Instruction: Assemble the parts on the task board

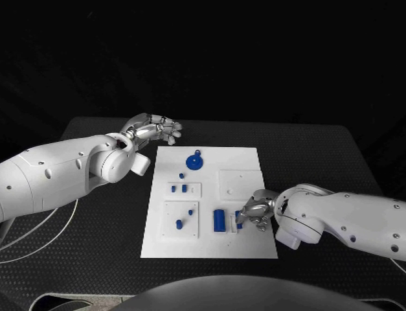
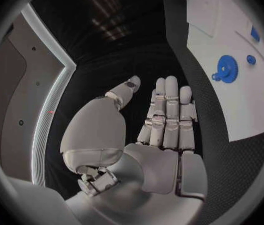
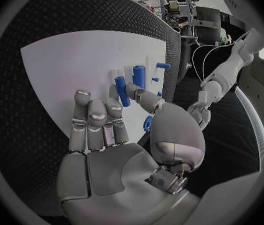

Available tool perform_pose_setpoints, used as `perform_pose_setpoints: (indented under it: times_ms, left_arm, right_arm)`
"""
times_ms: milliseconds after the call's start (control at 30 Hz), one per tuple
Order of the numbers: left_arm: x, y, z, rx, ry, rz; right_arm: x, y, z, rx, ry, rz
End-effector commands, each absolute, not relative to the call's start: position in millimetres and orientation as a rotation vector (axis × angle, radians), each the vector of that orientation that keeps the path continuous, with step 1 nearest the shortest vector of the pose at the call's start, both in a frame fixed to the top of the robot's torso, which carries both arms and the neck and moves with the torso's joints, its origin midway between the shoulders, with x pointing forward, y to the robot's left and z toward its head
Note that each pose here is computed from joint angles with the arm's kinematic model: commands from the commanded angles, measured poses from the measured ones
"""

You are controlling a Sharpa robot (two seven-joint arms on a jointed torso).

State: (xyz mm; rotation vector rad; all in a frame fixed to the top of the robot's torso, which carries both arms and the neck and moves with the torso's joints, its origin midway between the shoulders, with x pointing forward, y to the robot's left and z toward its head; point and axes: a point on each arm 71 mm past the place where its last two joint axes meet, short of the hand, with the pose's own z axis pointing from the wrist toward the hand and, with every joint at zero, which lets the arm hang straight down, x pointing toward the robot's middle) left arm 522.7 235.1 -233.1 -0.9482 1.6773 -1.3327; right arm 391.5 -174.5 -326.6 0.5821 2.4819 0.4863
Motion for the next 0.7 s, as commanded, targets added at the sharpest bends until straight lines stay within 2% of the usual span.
perform_pose_setpoints:
  times_ms: [33,700]
  left_arm:
    - [522.3,232.4,-231.4,-0.932,1.685,-1.352]
    - [522.3,232.2,-231.0,-0.931,1.685,-1.354]
  right_arm:
    - [389.2,-171.3,-329.6,0.573,2.533,0.498]
    - [391.3,-168.3,-334.7,0.556,2.548,0.487]
